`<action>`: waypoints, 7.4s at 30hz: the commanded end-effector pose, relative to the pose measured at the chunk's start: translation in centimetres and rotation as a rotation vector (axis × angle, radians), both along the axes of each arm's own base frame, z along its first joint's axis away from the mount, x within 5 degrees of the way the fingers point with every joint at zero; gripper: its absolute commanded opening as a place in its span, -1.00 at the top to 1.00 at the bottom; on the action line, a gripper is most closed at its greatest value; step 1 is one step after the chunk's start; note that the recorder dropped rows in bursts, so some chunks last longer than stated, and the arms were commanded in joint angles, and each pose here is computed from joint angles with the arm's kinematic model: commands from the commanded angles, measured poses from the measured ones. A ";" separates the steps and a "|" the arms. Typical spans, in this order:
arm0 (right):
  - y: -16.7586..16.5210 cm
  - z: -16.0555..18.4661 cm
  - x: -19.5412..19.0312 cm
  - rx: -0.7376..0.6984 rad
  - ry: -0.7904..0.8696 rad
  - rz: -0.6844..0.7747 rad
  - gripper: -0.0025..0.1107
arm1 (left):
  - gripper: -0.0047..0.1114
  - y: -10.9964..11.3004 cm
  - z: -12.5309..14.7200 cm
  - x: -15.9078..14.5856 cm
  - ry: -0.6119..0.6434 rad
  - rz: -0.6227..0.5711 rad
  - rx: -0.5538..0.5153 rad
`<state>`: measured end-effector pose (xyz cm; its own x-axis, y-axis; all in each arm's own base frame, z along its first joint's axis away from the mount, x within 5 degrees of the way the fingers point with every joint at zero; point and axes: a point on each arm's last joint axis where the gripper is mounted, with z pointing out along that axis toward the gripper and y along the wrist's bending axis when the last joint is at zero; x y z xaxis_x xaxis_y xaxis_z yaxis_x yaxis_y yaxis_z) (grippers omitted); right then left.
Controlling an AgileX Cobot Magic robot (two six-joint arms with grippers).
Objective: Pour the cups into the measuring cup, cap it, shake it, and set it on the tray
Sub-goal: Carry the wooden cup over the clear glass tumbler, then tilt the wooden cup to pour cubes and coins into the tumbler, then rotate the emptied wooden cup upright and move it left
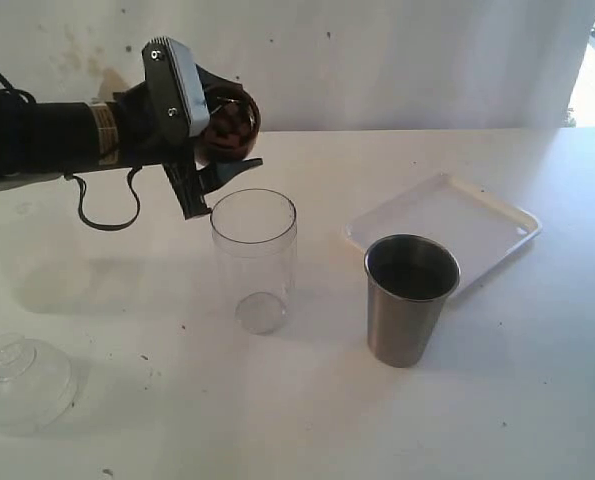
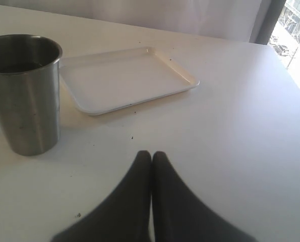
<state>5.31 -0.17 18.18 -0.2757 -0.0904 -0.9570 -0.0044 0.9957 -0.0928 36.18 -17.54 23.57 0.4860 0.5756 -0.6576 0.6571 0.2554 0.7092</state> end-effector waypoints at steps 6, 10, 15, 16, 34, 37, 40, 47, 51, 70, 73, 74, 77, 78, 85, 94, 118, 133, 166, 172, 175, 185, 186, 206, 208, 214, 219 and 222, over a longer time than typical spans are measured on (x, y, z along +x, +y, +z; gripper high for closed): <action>0.0 -0.1 0.0 -0.001 -0.009 -0.006 0.96 | 0.92 -0.5 0.3 -0.5 -0.110 -0.100 0.047; 0.0 -0.1 0.0 -0.001 -0.009 -0.006 0.96 | 0.92 -0.4 0.1 -0.4 -0.157 -0.099 0.105; 0.0 -0.1 0.0 -0.001 -0.009 -0.006 0.96 | 0.92 -0.4 0.1 -0.4 -0.214 -0.121 0.149; 0.0 -0.1 0.0 -0.001 -0.009 -0.006 0.96 | 0.92 -0.5 0.1 -0.5 -0.220 -0.134 0.158; 0.0 -0.1 0.0 -0.001 -0.009 -0.006 0.96 | 0.92 -0.9 -0.2 -0.7 -0.434 -0.205 0.344; 0.0 -0.1 0.0 -0.001 -0.009 -0.006 0.96 | 0.92 -1.1 0.0 -0.9 -0.481 -0.238 0.337; 0.0 -0.1 0.0 -0.001 -0.009 -0.006 0.96 | 0.92 -1.3 0.2 -1.1 -0.491 -0.259 0.304; 0.0 -0.1 0.0 -0.001 -0.009 -0.006 0.96 | 0.92 -1.5 0.4 -1.3 -0.567 -0.293 0.326; 0.0 -0.1 0.0 -0.001 -0.009 -0.006 0.96 | 0.92 -1.5 0.4 -1.3 -0.671 -0.324 0.387; 0.0 -0.1 0.0 -0.001 -0.009 -0.006 0.96 | 0.92 -1.3 0.2 -1.1 -0.758 -0.336 0.478; 0.0 -0.1 0.0 -0.001 -0.009 -0.006 0.96 | 0.92 -1.1 0.0 -0.9 -0.764 -0.324 0.535; 0.0 -0.1 0.0 -0.001 -0.009 -0.006 0.96 | 0.92 -1.1 0.0 -0.8 -0.791 -0.331 0.561; 0.0 -0.1 0.0 -0.001 -0.009 -0.006 0.96 | 0.92 -1.1 0.0 -0.8 -0.850 -0.349 0.601; 0.0 -0.1 0.0 -0.001 -0.009 -0.006 0.96 | 0.92 -1.1 0.0 -0.8 -0.854 -0.350 0.603; 0.0 -0.1 0.0 -0.001 -0.009 -0.006 0.96 | 0.92 -0.9 -0.2 -0.6 -0.871 -0.348 0.660; 0.0 -0.1 0.0 -0.001 -0.009 -0.006 0.96 | 0.92 -1.0 -0.2 -0.7 -0.912 -0.364 0.669; 0.0 -0.1 0.0 -0.001 -0.009 -0.006 0.96 | 0.92 -1.1 -1.3 -0.1 -0.841 -0.327 0.620; 0.0 -0.1 0.0 -0.001 -0.009 -0.006 0.96 | 0.92 -1.6 -0.7 -0.2 -0.914 -0.318 0.530; 0.0 0.0 0.0 0.023 -0.013 -0.012 0.96 | 0.92 -1.5 -0.8 -0.1 -1.018 -0.340 0.630; 0.0 0.0 0.0 0.023 -0.013 -0.012 0.96 | 0.92 -1.8 -0.2 -0.6 -1.094 -0.367 0.571; 0.0 0.0 0.0 0.023 -0.013 -0.012 0.96 | 0.92 -1.9 -0.3 -0.7 -1.134 -0.390 0.601; 0.0 0.0 0.0 0.023 -0.013 -0.012 0.96 | 0.92 -2.4 -0.5 -1.1 -1.278 -0.462 0.690; 0.0 0.0 0.0 0.023 -0.013 -0.012 0.96 | 0.92 -2.4 -0.5 -1.2 -1.301 -0.468 0.705; 0.0 0.0 0.0 0.023 -0.013 -0.012 0.96 | 0.92 -2.5 -0.1 -0.9 -1.209 -0.382 0.618; 0.0 0.0 0.0 0.023 -0.013 -0.012 0.96 | 0.92 -2.4 0.2 -0.7 -1.102 -0.325 0.539; 0.0 0.0 0.0 0.023 -0.013 -0.012 0.96 | 0.92 -2.3 1.0 -0.3 -0.741 -0.170 0.205; 0.0 0.0 0.0 0.023 -0.013 -0.012 0.96 | 0.92 -2.0 2.7 -0.2 -0.527 -0.067 -0.169; 0.0 0.0 0.0 0.023 -0.013 -0.012 0.96 | 0.92 -1.6 3.7 -0.1 -0.384 -0.011 -0.415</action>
